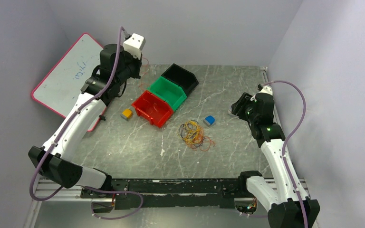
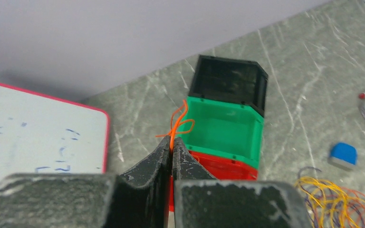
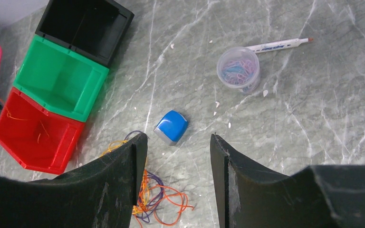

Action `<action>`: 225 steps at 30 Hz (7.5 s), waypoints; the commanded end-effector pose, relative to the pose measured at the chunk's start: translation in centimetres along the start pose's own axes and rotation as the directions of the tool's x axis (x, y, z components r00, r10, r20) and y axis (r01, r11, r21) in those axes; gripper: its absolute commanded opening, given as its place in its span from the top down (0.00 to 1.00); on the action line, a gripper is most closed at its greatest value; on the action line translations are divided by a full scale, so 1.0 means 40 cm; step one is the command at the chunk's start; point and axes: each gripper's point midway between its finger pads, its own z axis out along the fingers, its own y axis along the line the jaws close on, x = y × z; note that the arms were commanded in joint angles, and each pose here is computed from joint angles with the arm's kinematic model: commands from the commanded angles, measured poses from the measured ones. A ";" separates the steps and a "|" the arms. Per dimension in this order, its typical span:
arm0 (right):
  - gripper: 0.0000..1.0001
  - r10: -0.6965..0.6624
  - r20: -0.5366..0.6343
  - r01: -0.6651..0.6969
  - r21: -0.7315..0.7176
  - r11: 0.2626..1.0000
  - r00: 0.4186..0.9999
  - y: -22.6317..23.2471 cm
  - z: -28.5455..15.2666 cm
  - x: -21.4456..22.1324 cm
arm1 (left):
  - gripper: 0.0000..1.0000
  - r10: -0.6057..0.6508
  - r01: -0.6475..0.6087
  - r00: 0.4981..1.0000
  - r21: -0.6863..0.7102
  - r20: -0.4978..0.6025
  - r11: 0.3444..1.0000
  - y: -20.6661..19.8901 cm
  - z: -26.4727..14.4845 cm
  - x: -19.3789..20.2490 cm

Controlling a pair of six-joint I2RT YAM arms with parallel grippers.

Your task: Untangle the cables

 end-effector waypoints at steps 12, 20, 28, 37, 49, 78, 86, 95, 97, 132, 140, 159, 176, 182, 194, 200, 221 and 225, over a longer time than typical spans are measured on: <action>0.45 -0.009 0.006 0.010 -0.039 0.999 1.000 0.020 0.008 -0.009 | 0.93 -0.224 0.248 0.951 0.096 -0.212 0.964 -0.100 -0.026 0.257; 0.45 -0.001 -0.005 0.001 -0.054 0.999 1.000 0.024 0.010 0.003 | 0.93 -0.240 0.274 0.931 0.090 -0.276 0.958 -0.122 0.018 0.354; 0.45 -0.004 -0.010 0.003 -0.044 0.999 1.000 0.017 0.001 0.010 | 0.93 -0.225 0.256 0.902 0.039 -0.368 0.966 -0.123 0.100 0.462; 0.45 -0.006 -0.020 0.005 -0.039 0.999 1.000 0.009 0.002 0.027 | 0.93 -0.266 0.278 0.877 -0.031 -0.401 0.960 -0.111 0.128 0.531; 0.45 -0.015 -0.035 0.013 -0.042 0.999 0.999 0.008 0.010 0.038 | 0.44 -0.295 0.280 0.853 -0.099 -0.431 0.955 -0.078 0.123 0.570; 0.44 -0.016 -0.068 0.011 -0.071 0.997 0.998 0.019 0.026 0.055 | 0.34 -0.073 0.204 0.915 0.297 -0.397 0.933 -0.163 0.102 0.466; 0.44 -0.015 -0.071 0.009 -0.080 0.997 0.997 0.024 0.030 0.056 | 0.44 0.052 0.131 0.839 0.294 -0.541 0.947 -0.140 0.080 0.568; 0.44 -0.018 -0.075 0.012 -0.079 0.997 0.997 0.022 0.031 0.058 | 0.51 0.062 0.172 0.828 0.358 -0.557 0.918 -0.176 0.078 0.589; 0.44 -0.019 -0.077 0.014 -0.077 0.997 0.997 0.021 0.030 0.061 | 0.54 0.064 0.175 0.823 0.360 -0.564 0.917 -0.178 0.082 0.597; 0.44 -0.013 -0.089 0.005 -0.084 0.996 0.996 0.019 0.027 0.077 | 0.93 -0.030 0.198 0.691 0.149 -0.722 0.969 -0.144 0.180 0.779; 0.44 -0.012 -0.092 0.004 -0.086 0.996 0.996 0.020 0.028 0.080 | 0.93 0.022 0.171 0.639 0.170 -0.769 0.970 -0.137 0.143 0.807; 0.44 -0.015 -0.094 0.006 -0.091 0.996 0.995 0.024 0.025 0.076 | 0.52 0.055 0.107 0.746 0.202 -0.663 0.974 -0.107 0.142 0.645; 0.44 -0.016 -0.097 0.007 -0.090 0.996 0.995 0.023 0.025 0.079 | 0.41 -0.001 0.080 0.785 0.100 -0.620 0.992 -0.066 0.174 0.589; 0.44 -0.014 -0.099 0.006 -0.089 0.996 0.995 0.021 0.026 0.082 | 0.46 -0.007 0.095 0.789 0.112 -0.614 0.989 -0.076 0.210 0.609; 0.44 -0.016 -0.099 0.008 -0.082 0.997 0.995 0.015 0.022 0.087 | 0.92 -0.006 0.118 0.711 0.112 -0.703 0.987 -0.093 0.211 0.737; 0.44 -0.012 -0.104 0.003 -0.089 0.996 0.994 0.018 0.027 0.092 | 0.93 0.003 0.135 0.664 0.123 -0.748 0.983 -0.105 0.180 0.789; 0.44 -0.015 -0.102 0.006 -0.087 0.996 0.995 0.019 0.026 0.085 | 0.32 -0.050 0.102 0.874 0.081 -0.483 0.992 -0.049 0.144 0.463; 0.44 -0.015 -0.103 0.006 -0.090 0.996 0.995 0.021 0.027 0.084 | 0.31 -0.046 0.089 0.883 0.072 -0.466 0.993 -0.041 0.126 0.452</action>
